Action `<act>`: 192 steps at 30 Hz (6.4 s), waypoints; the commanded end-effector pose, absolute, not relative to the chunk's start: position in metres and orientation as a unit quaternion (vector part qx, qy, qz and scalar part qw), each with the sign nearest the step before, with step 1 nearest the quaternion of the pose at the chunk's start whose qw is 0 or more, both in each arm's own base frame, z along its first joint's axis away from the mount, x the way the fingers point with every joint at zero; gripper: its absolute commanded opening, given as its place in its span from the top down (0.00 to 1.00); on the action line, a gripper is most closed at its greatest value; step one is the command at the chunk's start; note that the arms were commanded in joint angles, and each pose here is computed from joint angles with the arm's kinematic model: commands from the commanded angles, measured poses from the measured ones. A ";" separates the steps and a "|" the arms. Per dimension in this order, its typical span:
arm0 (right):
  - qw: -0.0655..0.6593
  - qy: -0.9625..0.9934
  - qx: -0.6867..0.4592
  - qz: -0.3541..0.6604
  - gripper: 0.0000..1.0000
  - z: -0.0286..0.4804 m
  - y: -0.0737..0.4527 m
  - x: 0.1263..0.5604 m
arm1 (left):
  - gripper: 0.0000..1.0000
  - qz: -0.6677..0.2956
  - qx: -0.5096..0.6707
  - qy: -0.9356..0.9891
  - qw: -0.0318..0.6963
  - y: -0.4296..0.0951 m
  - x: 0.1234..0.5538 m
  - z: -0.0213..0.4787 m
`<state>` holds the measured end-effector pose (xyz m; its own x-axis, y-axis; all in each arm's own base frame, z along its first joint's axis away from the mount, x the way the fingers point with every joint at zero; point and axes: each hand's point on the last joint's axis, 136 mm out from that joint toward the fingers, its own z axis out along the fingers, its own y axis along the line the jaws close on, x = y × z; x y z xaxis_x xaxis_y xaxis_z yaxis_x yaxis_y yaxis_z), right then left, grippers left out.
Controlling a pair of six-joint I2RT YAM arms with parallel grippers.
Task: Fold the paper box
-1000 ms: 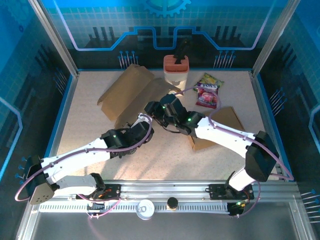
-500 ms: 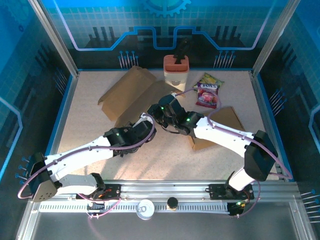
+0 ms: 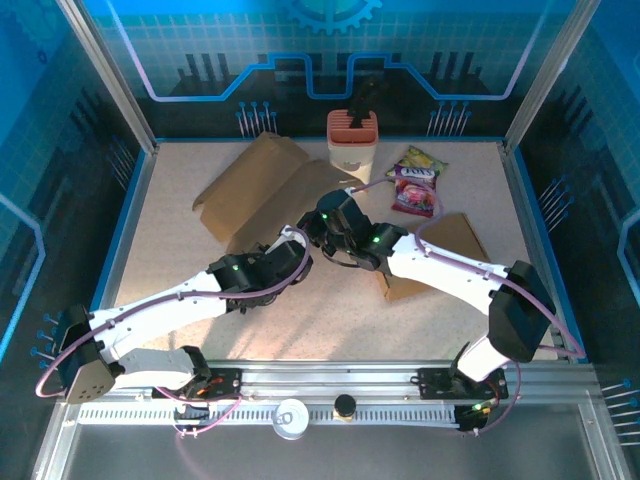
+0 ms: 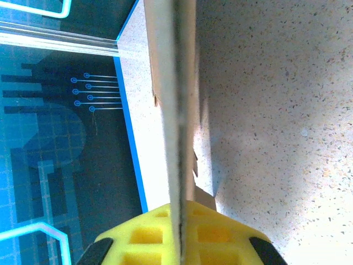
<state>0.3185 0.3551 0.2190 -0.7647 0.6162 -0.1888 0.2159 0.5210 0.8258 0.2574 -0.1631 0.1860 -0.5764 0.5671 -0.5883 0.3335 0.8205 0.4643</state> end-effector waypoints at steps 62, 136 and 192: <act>0.239 0.737 0.310 0.551 1.00 0.256 0.369 0.367 | 0.31 0.004 -0.122 0.882 0.455 -0.032 0.225 0.258; 0.208 0.744 0.240 0.589 1.00 0.186 0.388 0.420 | 0.59 0.016 -0.271 0.857 0.439 0.033 0.271 0.124; 0.193 0.728 0.232 0.616 1.00 0.189 0.394 0.428 | 0.43 -0.178 -0.104 0.878 0.432 -0.068 0.283 0.118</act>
